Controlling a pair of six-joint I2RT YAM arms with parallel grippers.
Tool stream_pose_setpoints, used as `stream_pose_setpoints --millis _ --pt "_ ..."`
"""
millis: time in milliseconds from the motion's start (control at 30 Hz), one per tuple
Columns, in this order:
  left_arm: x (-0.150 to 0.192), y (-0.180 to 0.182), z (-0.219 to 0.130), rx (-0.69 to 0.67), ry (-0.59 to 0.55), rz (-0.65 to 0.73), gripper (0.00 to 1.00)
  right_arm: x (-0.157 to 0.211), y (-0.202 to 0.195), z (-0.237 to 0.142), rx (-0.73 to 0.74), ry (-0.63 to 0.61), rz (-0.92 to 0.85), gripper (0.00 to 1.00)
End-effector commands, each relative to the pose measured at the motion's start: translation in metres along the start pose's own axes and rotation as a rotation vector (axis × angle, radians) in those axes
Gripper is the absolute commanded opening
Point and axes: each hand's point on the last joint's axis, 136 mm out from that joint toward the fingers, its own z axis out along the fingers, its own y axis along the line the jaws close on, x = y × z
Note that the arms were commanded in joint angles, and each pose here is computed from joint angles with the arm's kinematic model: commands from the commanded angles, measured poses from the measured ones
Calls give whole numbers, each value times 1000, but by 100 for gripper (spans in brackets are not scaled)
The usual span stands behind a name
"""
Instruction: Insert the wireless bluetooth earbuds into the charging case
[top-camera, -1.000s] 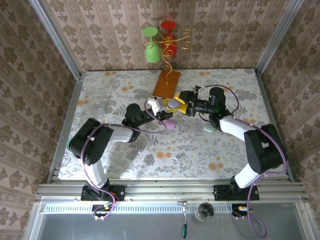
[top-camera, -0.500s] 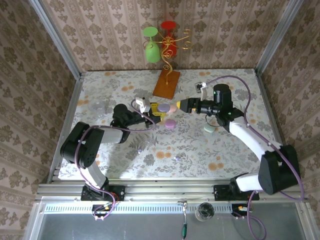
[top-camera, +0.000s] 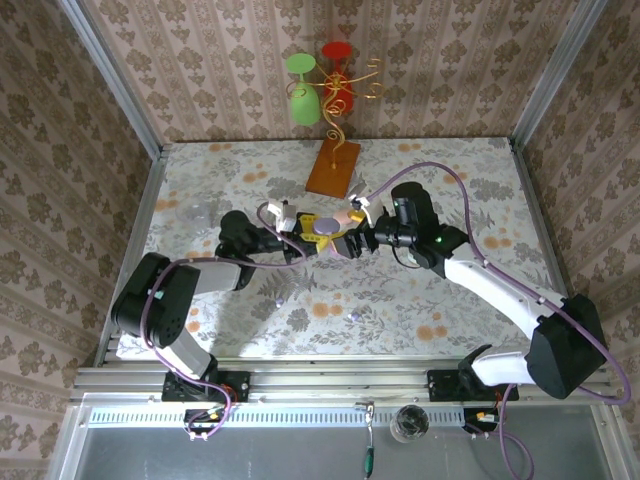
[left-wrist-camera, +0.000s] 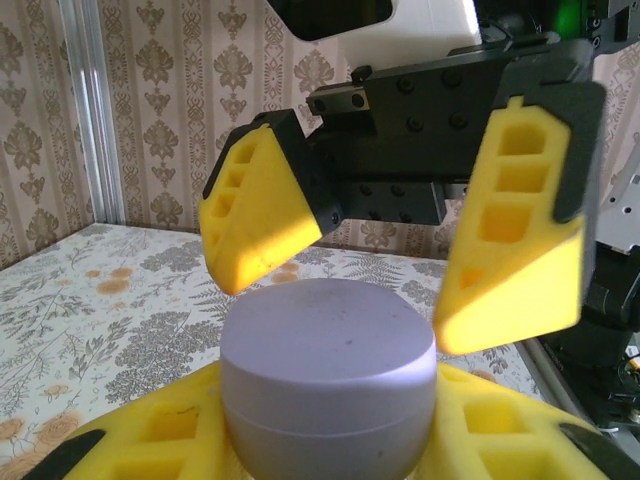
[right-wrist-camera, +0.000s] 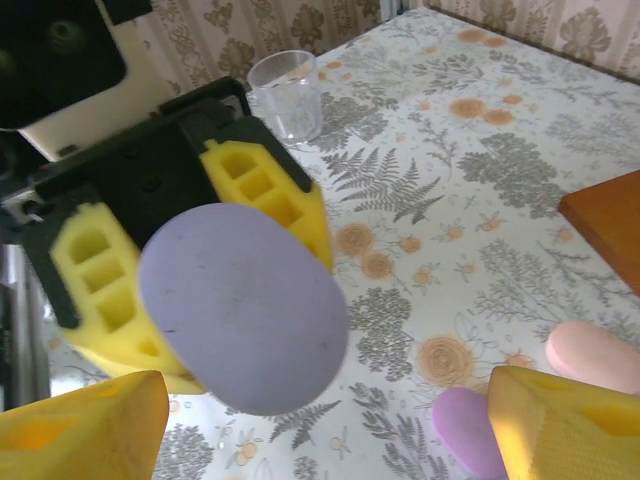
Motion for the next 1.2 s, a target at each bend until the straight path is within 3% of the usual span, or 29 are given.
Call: stream_pose_setpoints --millis 0,300,800,1167 --pt "-8 -5 -3 -7 -19 15 27 -10 -11 1 72 -3 -46 83" --pt "-5 -16 -4 45 -7 112 28 -27 -15 -1 99 -74 49 80" --pt "3 -25 -6 98 7 147 28 -32 -28 -2 141 -99 89 80" --pt "2 -10 -16 41 8 143 28 -38 -16 -13 88 -130 66 82"
